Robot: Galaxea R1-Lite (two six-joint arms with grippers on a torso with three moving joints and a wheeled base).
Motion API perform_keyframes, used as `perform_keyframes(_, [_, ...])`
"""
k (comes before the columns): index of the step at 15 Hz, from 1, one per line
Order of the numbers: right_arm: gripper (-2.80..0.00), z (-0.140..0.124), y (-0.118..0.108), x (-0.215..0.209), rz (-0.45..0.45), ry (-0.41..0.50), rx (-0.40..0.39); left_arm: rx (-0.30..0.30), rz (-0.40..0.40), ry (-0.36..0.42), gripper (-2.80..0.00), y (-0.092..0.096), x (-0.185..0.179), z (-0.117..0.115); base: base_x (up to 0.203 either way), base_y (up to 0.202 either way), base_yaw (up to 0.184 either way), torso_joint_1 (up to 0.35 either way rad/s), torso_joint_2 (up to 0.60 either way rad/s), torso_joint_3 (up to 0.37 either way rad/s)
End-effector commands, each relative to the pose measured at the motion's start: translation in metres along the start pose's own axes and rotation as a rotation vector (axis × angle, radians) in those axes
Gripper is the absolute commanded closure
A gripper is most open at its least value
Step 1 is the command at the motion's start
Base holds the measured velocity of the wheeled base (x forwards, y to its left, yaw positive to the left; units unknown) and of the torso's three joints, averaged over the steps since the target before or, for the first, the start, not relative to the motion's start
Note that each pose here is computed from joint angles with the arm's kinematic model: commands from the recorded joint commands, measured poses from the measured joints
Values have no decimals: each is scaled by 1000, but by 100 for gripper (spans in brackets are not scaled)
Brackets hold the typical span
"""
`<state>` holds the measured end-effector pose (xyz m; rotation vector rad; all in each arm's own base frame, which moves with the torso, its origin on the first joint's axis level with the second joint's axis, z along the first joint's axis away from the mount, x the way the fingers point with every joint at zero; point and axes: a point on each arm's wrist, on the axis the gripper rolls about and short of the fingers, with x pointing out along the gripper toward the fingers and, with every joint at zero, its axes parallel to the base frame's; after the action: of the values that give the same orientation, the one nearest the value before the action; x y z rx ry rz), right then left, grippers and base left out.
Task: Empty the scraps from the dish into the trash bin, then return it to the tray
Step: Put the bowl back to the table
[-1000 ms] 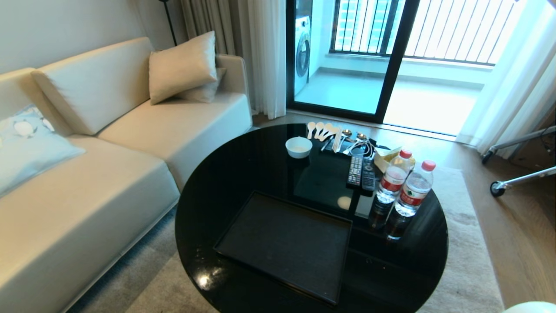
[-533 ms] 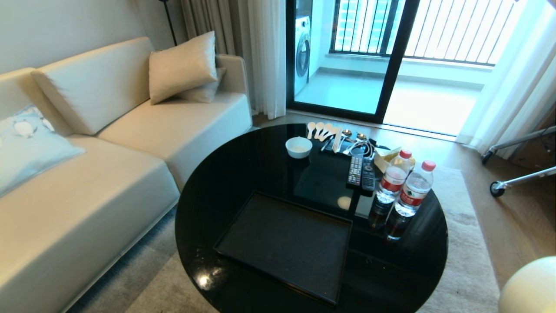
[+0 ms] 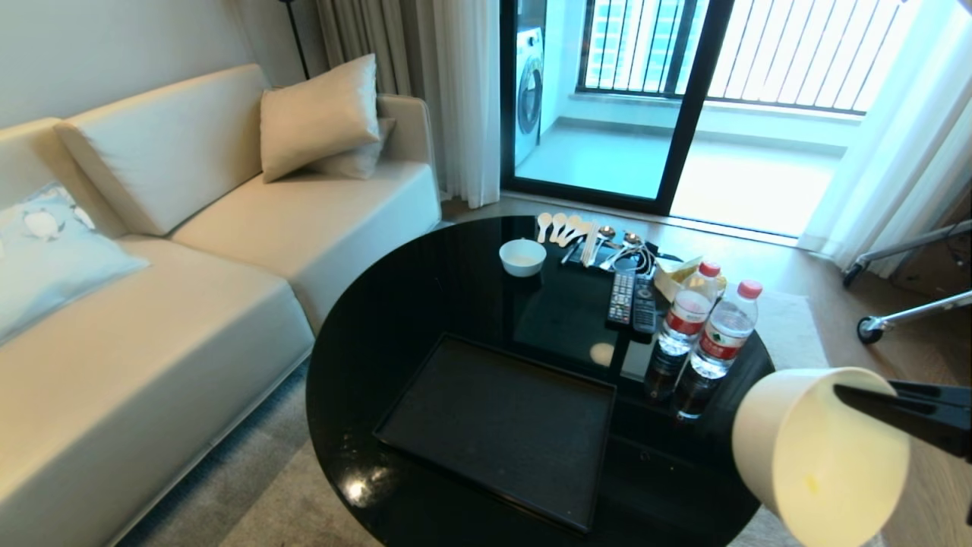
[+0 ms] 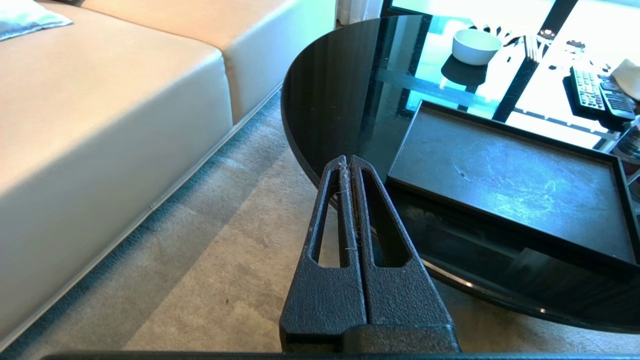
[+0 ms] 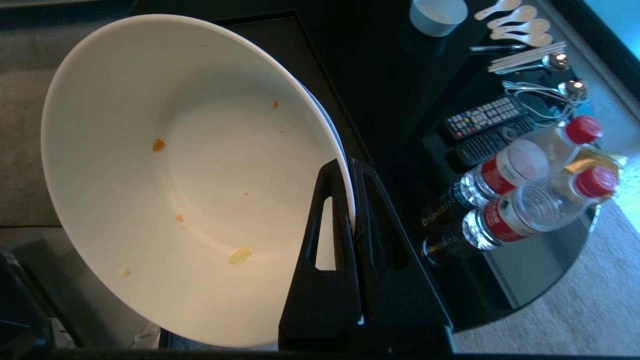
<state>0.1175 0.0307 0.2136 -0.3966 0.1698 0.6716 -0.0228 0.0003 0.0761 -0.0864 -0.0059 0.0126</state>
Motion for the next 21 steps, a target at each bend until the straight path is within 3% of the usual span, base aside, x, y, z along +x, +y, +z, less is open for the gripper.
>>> perform_keyframes(1, [0, -12, -5, 59, 130, 105, 27, -1, 1, -1, 0, 0, 0, 0, 0, 0, 0, 0, 0, 0])
perform_keyframes(4, [0, -17, 0, 116, 147, 139, 58, -1, 1, -1, 0, 0, 0, 0, 0, 0, 0, 0, 0, 0])
perform_keyframes(6, [0, -16, 9, 153, 111, 176, 134, -1, 1, -1, 0, 0, 0, 0, 0, 0, 0, 0, 0, 0])
perform_keyframes(10, [0, -24, 31, 214, -56, 306, 430, -1, 1, -1, 0, 0, 0, 0, 0, 0, 0, 0, 0, 0])
perform_keyframes(14, [0, -62, 43, 250, -211, 488, 627, -1, 1, -1, 0, 0, 0, 0, 0, 0, 0, 0, 0, 0])
perform_keyframes(16, [0, -76, 47, 261, -247, 534, 677, -1, 1, -1, 0, 0, 0, 0, 0, 0, 0, 0, 0, 0])
perform_keyframes(21, [0, -89, 50, 291, -260, 551, 715, -1, 1, -1, 0, 0, 0, 0, 0, 0, 0, 0, 0, 0])
